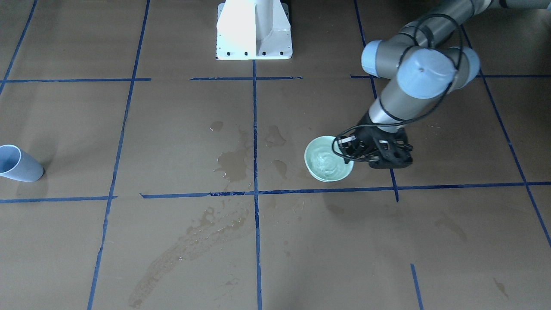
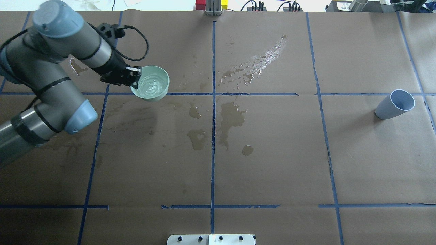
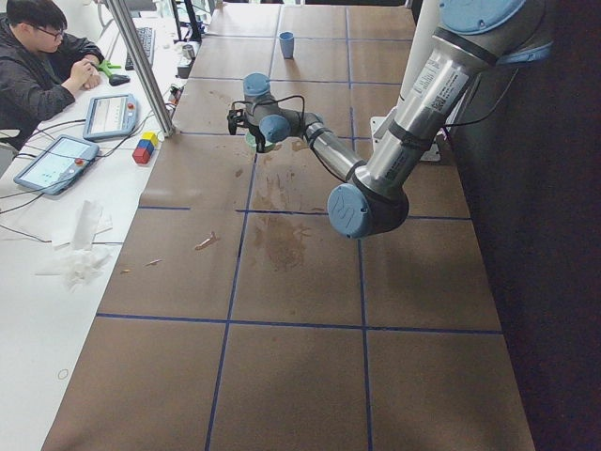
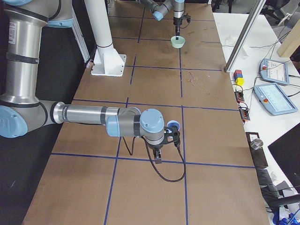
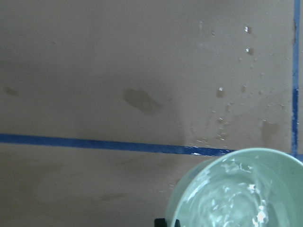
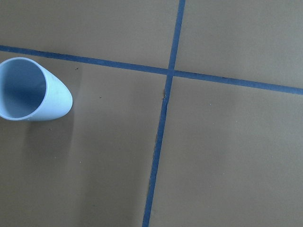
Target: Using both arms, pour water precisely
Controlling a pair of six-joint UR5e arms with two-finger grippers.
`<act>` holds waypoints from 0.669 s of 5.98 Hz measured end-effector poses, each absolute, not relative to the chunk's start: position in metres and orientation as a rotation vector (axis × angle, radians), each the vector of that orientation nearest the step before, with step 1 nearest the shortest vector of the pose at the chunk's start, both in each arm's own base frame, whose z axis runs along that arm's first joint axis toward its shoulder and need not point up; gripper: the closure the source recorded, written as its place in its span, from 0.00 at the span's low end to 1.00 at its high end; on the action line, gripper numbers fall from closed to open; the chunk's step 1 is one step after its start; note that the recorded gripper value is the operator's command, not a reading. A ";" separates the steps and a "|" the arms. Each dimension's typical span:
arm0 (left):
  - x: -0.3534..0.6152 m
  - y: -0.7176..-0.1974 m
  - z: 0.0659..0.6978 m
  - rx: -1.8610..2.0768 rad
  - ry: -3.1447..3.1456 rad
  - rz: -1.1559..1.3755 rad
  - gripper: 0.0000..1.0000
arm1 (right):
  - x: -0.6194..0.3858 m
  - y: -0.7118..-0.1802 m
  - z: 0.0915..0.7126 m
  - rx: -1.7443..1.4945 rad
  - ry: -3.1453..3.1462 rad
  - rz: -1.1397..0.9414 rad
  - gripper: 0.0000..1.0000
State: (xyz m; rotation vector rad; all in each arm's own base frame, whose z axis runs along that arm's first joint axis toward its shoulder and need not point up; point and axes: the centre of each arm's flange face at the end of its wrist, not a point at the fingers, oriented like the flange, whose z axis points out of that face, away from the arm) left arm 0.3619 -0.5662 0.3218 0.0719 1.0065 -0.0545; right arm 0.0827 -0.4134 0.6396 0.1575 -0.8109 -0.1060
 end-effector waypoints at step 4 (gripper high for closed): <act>0.193 -0.557 0.488 0.140 1.017 0.096 1.00 | 0.081 -0.414 0.639 0.156 -0.812 -0.109 0.00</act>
